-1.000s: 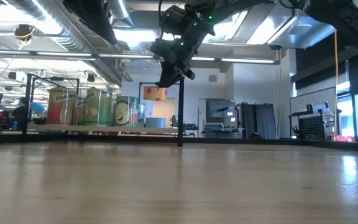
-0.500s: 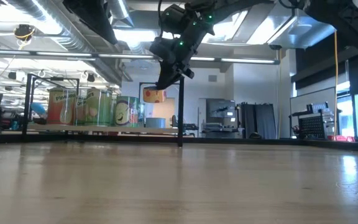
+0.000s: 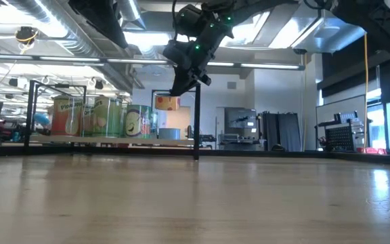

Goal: Pick and place cans onto a shelf
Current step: Put the canned pineapple rings on the shelf

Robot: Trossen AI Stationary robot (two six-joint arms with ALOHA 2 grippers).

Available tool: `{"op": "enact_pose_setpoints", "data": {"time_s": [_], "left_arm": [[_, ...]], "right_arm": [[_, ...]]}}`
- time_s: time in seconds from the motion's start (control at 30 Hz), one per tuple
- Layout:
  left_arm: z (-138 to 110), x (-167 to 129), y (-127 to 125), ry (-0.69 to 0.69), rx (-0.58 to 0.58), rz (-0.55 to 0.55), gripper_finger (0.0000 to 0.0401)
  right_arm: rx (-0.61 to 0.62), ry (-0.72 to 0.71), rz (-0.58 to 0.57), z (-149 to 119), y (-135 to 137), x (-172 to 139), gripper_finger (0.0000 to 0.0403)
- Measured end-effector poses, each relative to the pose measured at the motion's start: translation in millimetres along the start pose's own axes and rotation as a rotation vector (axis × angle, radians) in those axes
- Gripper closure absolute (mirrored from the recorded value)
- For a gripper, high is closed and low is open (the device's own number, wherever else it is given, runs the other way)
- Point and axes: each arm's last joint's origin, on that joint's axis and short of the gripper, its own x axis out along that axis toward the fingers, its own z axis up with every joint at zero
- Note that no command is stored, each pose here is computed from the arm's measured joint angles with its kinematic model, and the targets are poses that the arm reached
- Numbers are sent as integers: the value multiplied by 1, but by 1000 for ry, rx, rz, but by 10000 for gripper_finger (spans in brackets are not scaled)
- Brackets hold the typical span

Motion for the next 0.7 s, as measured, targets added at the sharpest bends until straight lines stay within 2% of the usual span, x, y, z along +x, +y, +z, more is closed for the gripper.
{"op": "enact_pose_setpoints", "data": {"time_s": [0.23,0.63,0.7], "left_arm": [[0,0,0,0,0,0,354],[0,0,0,0,0,0,354],[0,0,0,0,0,0,354]], "right_arm": [[0,-3,0,0,0,0,351],[-21,-4,2,0,0,0,350],[-6,-2,37,0,0,0,350]]}}
